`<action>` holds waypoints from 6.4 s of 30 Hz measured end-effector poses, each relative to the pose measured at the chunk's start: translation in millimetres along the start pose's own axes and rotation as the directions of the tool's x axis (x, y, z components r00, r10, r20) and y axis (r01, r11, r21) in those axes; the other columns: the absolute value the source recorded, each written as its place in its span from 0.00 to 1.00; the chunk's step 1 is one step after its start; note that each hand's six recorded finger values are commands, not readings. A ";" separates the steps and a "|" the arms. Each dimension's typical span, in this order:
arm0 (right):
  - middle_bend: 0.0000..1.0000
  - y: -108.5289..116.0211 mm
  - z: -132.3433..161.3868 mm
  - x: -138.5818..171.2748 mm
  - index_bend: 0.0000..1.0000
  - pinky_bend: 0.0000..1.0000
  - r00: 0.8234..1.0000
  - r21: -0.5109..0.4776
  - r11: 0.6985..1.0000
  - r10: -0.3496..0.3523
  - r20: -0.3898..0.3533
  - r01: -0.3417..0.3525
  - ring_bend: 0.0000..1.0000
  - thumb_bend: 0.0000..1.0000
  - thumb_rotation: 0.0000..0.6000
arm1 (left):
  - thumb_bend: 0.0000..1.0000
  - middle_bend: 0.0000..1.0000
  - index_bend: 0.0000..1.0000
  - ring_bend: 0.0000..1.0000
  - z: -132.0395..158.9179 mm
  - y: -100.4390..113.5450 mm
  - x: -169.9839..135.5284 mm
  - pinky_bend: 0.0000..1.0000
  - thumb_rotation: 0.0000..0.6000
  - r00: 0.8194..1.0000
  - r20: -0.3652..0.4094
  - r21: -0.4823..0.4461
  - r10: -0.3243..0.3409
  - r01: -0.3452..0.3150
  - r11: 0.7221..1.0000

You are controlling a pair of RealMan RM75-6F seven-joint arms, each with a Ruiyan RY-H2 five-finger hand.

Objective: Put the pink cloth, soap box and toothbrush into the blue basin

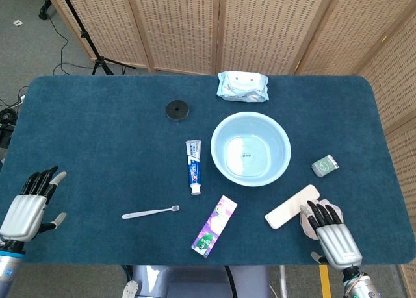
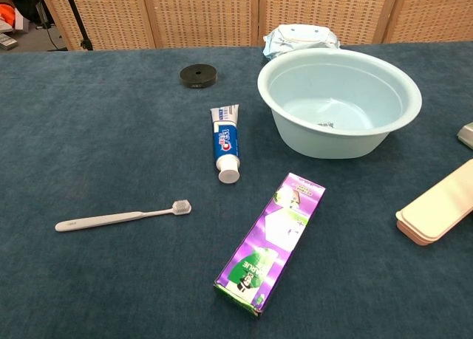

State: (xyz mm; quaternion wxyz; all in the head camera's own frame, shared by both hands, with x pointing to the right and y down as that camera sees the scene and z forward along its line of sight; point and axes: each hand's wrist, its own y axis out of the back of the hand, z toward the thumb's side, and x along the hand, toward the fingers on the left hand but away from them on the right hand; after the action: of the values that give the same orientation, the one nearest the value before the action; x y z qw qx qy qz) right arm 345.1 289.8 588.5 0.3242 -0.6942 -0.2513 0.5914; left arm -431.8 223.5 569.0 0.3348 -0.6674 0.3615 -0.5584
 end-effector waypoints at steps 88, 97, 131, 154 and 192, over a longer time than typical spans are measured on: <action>0.51 65.2 -16.7 -100.2 0.73 0.54 0.992 0.185 0.978 -0.111 0.064 0.098 0.54 0.21 1.00 | 0.24 0.00 0.00 0.00 11.1 -0.4 -5.6 0.00 1.00 0.999 0.038 -0.028 -0.016 0.017 0.999; 0.52 115.8 16.0 -119.0 0.73 0.54 0.984 0.189 0.967 -0.175 0.016 0.169 0.55 0.21 1.00 | 0.24 0.00 0.00 0.00 9.8 1.9 -6.4 0.00 1.00 0.999 0.036 -0.037 -0.012 0.014 0.999; 0.00 87.4 110.4 -238.9 0.17 0.31 0.996 0.123 0.989 -0.075 -0.037 0.079 0.02 0.11 1.00 | 0.24 0.00 0.00 0.00 1.2 -18.4 3.1 0.00 1.00 0.996 0.014 -0.051 -0.087 0.087 0.995; 0.00 129.4 93.3 -179.9 0.07 0.16 0.992 0.165 0.979 -0.119 -0.031 0.122 0.00 0.10 1.00 | 0.24 0.00 0.00 0.00 2.1 -11.1 1.0 0.00 1.00 0.998 0.018 -0.051 -0.065 0.066 0.997; 0.13 17.5 30.4 -57.8 0.31 0.16 0.997 -0.018 1.000 -0.007 -0.083 0.005 0.06 0.10 1.00 | 0.24 0.00 0.00 0.00 17.7 -15.6 -6.5 0.00 1.00 0.995 0.063 -0.025 -0.074 0.075 0.997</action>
State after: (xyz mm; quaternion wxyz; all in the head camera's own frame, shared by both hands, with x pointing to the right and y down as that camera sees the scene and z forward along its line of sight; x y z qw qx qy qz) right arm 304.5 240.5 610.7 0.3300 -0.7204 -0.2451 0.5587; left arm -413.3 237.9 576.3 0.3158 -0.7019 0.3333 -0.5445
